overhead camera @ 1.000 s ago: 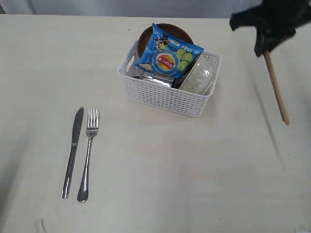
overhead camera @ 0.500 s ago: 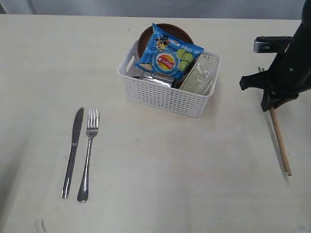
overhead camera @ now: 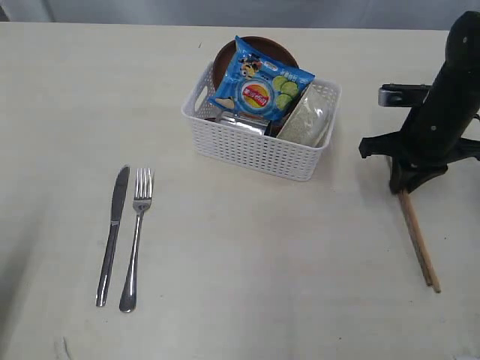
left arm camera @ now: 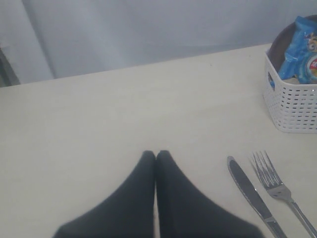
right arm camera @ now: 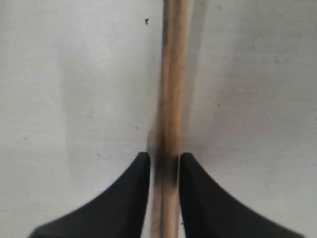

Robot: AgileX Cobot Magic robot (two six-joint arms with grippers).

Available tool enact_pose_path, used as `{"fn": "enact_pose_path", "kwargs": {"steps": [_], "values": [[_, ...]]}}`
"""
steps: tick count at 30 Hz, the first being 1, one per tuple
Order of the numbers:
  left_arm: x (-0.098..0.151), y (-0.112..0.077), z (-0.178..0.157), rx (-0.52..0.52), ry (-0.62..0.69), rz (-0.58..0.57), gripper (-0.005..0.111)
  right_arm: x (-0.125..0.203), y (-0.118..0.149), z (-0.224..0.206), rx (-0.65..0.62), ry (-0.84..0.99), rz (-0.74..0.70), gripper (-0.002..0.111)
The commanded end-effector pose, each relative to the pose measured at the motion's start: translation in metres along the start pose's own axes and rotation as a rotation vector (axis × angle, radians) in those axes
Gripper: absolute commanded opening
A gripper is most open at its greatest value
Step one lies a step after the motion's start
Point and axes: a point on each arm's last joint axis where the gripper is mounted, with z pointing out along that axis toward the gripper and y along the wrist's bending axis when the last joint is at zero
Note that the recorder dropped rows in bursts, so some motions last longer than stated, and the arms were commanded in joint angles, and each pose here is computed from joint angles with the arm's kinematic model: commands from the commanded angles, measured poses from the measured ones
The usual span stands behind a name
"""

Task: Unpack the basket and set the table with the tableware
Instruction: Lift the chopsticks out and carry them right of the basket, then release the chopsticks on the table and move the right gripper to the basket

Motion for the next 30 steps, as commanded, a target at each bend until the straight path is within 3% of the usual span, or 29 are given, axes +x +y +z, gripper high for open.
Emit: {"fn": "enact_pose_path", "kwargs": {"steps": [1,8,14,22,30], "values": [[0.0,0.0,0.0,-0.002,-0.008,-0.003,0.0,0.001,-0.002,0.0,-0.004,0.003,-0.004,0.043],[0.0,0.0,0.0,-0.002,-0.008,-0.003,0.0,-0.01,0.0,-0.02,-0.009,0.009,-0.011,0.045],[0.0,0.0,0.0,-0.002,-0.008,-0.003,0.0,-0.024,0.009,-0.063,-0.022,-0.04,-0.046,0.045],[0.0,0.0,0.0,-0.002,-0.008,-0.003,0.0,-0.032,0.062,-0.138,-0.106,-0.302,-0.163,0.045],[0.0,0.0,0.0,-0.002,-0.008,-0.003,0.0,-0.03,0.126,-0.163,-0.149,-0.332,-0.158,0.045]]}}
